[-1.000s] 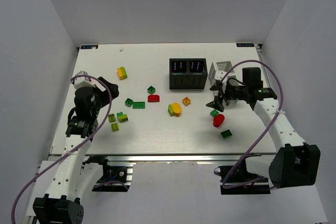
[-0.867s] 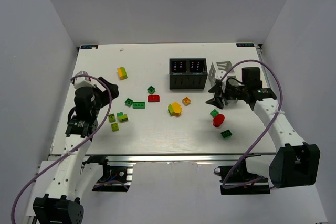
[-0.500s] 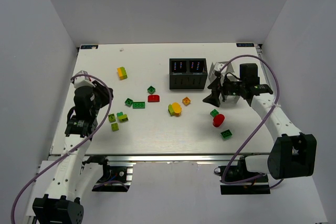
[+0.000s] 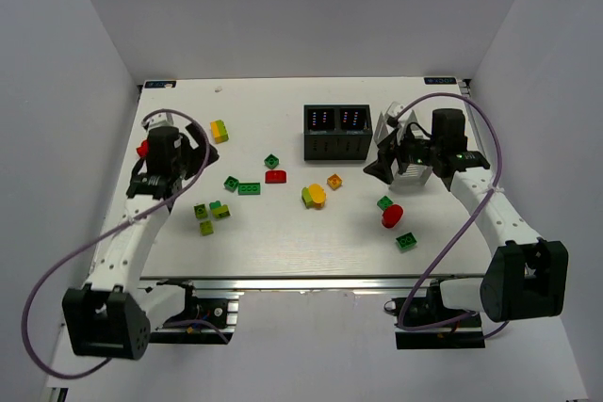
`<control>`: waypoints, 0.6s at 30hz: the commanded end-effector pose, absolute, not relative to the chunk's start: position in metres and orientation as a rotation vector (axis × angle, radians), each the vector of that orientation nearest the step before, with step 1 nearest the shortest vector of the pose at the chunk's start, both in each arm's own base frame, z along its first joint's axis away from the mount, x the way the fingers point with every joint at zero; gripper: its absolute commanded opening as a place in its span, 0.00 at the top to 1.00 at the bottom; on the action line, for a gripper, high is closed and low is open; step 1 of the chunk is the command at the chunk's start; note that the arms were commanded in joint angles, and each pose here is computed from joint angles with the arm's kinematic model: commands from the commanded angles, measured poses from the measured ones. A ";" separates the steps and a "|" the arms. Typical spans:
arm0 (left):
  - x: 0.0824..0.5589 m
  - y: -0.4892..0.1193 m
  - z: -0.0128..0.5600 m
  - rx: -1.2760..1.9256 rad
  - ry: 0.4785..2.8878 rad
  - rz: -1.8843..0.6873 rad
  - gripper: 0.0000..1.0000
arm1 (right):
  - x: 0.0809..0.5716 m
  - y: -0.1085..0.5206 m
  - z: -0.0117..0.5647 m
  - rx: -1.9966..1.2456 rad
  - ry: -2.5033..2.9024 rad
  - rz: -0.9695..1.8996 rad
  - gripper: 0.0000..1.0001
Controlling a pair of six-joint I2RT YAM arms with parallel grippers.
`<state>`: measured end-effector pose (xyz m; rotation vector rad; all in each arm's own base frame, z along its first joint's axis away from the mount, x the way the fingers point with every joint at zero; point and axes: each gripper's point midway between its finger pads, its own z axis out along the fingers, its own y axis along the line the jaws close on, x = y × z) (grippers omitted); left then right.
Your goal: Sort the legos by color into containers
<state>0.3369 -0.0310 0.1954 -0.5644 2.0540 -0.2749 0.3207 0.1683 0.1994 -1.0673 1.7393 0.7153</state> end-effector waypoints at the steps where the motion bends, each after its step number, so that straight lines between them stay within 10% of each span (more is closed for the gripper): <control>1: 0.349 -0.023 0.196 -0.548 2.098 -0.193 0.04 | 0.333 0.168 0.214 -1.022 1.719 0.665 0.11; 18: 0.490 -0.028 0.151 -0.400 2.238 -0.047 0.07 | 0.340 0.167 0.200 -0.966 1.774 0.682 0.14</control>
